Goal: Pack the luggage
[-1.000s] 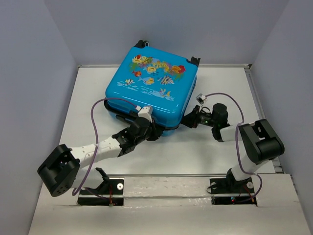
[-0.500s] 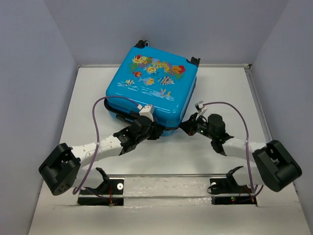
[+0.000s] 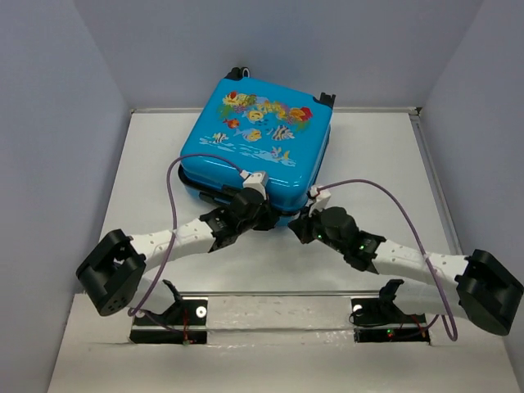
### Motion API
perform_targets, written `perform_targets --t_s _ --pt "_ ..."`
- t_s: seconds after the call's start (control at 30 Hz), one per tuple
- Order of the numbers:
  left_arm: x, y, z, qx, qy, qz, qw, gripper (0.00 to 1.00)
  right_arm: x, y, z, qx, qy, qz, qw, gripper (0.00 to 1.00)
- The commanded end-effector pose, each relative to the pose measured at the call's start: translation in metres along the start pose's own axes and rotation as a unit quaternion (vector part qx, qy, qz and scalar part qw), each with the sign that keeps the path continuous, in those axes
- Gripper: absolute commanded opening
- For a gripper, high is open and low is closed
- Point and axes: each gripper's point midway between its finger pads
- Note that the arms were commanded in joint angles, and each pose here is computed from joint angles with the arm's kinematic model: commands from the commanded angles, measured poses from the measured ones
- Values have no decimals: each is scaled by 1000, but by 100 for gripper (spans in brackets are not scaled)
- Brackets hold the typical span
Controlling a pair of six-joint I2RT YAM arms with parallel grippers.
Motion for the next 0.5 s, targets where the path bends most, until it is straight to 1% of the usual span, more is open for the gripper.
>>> perform_targets --t_s 0.0,0.03,0.07,0.1,0.13,0.17,0.2,0.23,0.27,0.3,0.33,0.37,0.4,0.43,0.47 --pt "7 -61 -132 38 -199 80 976 7 -1 62 54 -27 95 -38 994 7" --pt "7 -63 -132 36 -199 83 976 8 -7 68 46 -42 77 -41 995 7" --pt "8 -62 -132 32 -197 81 976 9 -12 66 39 -58 58 -27 996 7" --pt "13 -62 -134 29 -200 79 976 12 -15 64 36 -76 44 -19 996 7" --pt "17 -60 -134 25 -199 74 977 15 -18 62 33 -79 34 -11 996 7" --pt "19 -52 -130 19 -193 57 979 20 -22 54 27 -78 19 15 997 7" --pt "23 -44 -126 9 -189 42 981 27 -23 50 26 -78 15 28 996 7" --pt "35 -34 -125 5 -188 20 982 44 -23 45 28 -73 18 40 996 7" --pt "40 -25 -119 -1 -182 4 983 54 -24 45 24 -69 12 45 997 7" --pt "58 -22 -125 -6 -197 -1 980 70 -25 44 23 -68 12 48 996 7" --pt "64 -4 -117 -12 -187 -39 982 75 -25 43 23 -66 13 52 996 7" --pt "72 5 -116 -16 -188 -57 980 80 -25 44 23 -66 13 52 996 7" --pt "92 12 -124 -12 -206 -69 976 84 -26 42 24 -66 14 57 996 7" --pt "101 28 -123 -13 -204 -105 973 85 -26 42 23 -68 13 57 996 7" --pt "111 37 -126 -11 -208 -119 971 85 -26 40 24 -67 13 61 996 7"
Point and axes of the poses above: each gripper's point midway between its finger pads, its own x axis back along the fingers, its own y axis along the line the jaws close on, z = x × y, and after that the axes turned 7 degrees about -x, right-handed
